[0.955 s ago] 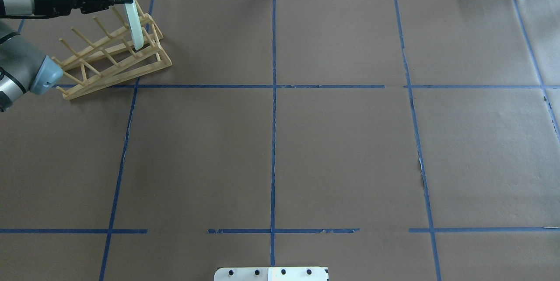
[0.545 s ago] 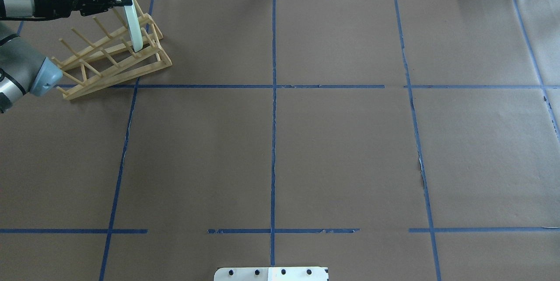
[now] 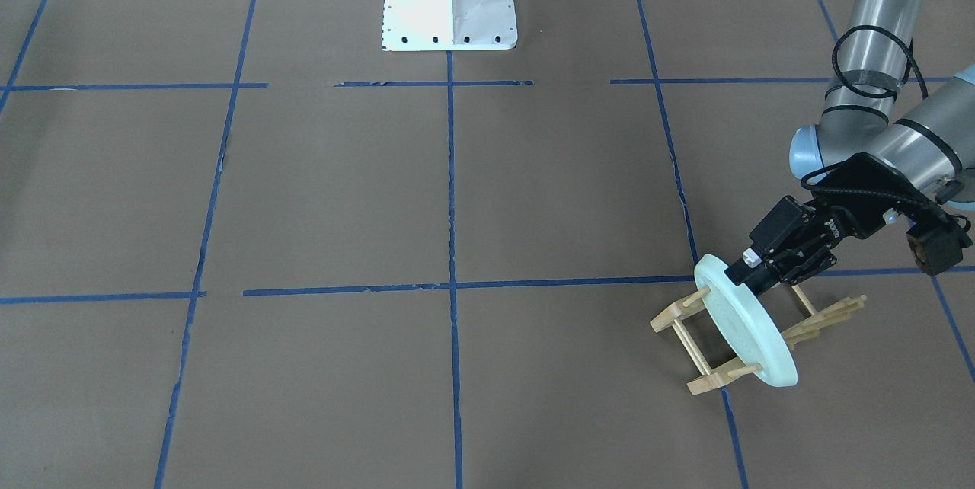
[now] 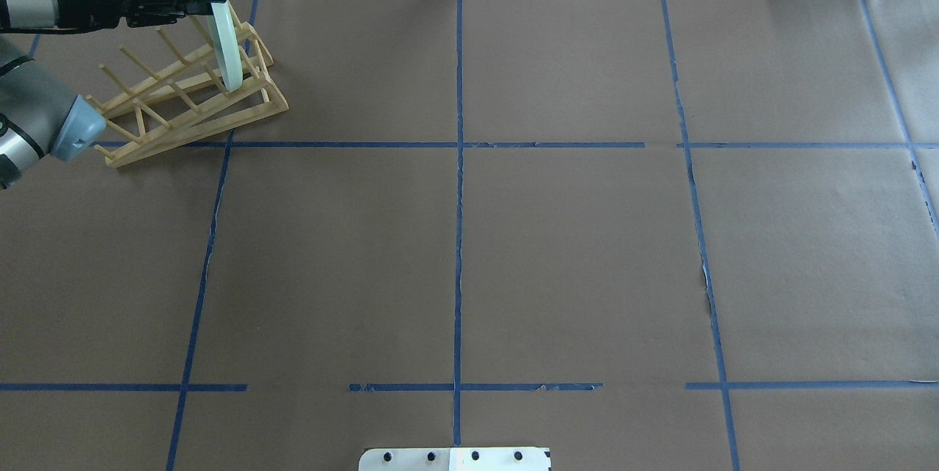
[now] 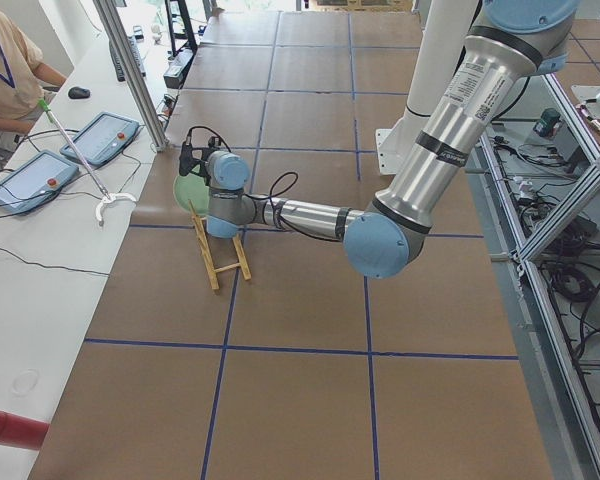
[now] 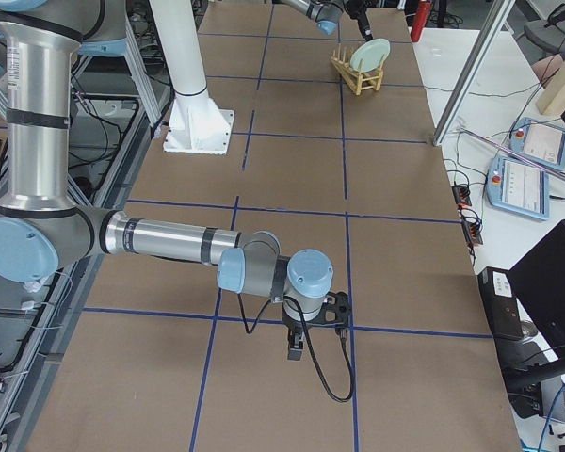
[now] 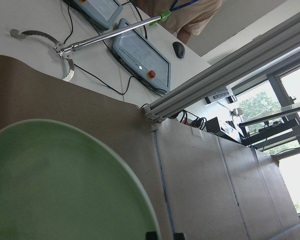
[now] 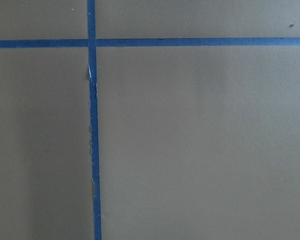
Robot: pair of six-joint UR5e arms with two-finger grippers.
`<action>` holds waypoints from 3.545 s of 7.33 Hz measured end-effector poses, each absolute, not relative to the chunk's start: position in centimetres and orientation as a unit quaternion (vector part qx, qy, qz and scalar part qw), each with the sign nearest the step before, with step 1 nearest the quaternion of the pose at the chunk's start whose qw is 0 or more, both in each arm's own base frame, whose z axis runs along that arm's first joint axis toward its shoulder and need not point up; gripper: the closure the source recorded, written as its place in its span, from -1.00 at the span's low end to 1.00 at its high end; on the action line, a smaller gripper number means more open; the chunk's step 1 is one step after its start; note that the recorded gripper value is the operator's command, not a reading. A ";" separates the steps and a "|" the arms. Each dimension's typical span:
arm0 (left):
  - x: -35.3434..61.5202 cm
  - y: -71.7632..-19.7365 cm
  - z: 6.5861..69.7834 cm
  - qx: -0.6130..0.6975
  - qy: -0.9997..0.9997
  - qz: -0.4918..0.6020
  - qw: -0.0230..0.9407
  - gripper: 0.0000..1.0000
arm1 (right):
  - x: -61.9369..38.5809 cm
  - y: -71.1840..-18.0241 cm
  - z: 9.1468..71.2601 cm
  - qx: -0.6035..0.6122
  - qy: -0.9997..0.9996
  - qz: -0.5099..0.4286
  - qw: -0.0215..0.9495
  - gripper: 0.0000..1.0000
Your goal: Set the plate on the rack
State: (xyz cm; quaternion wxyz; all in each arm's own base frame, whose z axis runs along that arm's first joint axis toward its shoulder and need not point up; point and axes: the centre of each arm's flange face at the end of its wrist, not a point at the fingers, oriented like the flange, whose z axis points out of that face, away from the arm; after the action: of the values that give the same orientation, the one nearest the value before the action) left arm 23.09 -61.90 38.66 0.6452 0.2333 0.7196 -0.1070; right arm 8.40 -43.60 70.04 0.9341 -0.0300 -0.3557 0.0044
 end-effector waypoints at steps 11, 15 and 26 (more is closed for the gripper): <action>-2.4 -62.8 51.6 0.292 0.431 -0.048 0.852 -1.00 | 8.4 -43.6 70.0 -0.030 -0.356 0.005 0.934 -1.00; -12.9 -58.8 58.3 0.110 0.350 0.034 0.930 -1.00 | 8.4 -43.6 70.0 -0.030 -0.356 0.004 0.934 -1.00; -10.8 -49.8 62.2 0.118 0.380 0.100 0.912 -1.00 | 8.4 -43.6 70.0 -0.030 -0.356 0.004 0.934 -1.00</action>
State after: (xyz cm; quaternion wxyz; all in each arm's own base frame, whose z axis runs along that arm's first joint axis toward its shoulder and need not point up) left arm -10.78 -49.84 62.21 0.9120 0.1176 0.3801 0.1000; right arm 8.40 -43.61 70.03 0.9341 -0.0297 -0.3557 0.0044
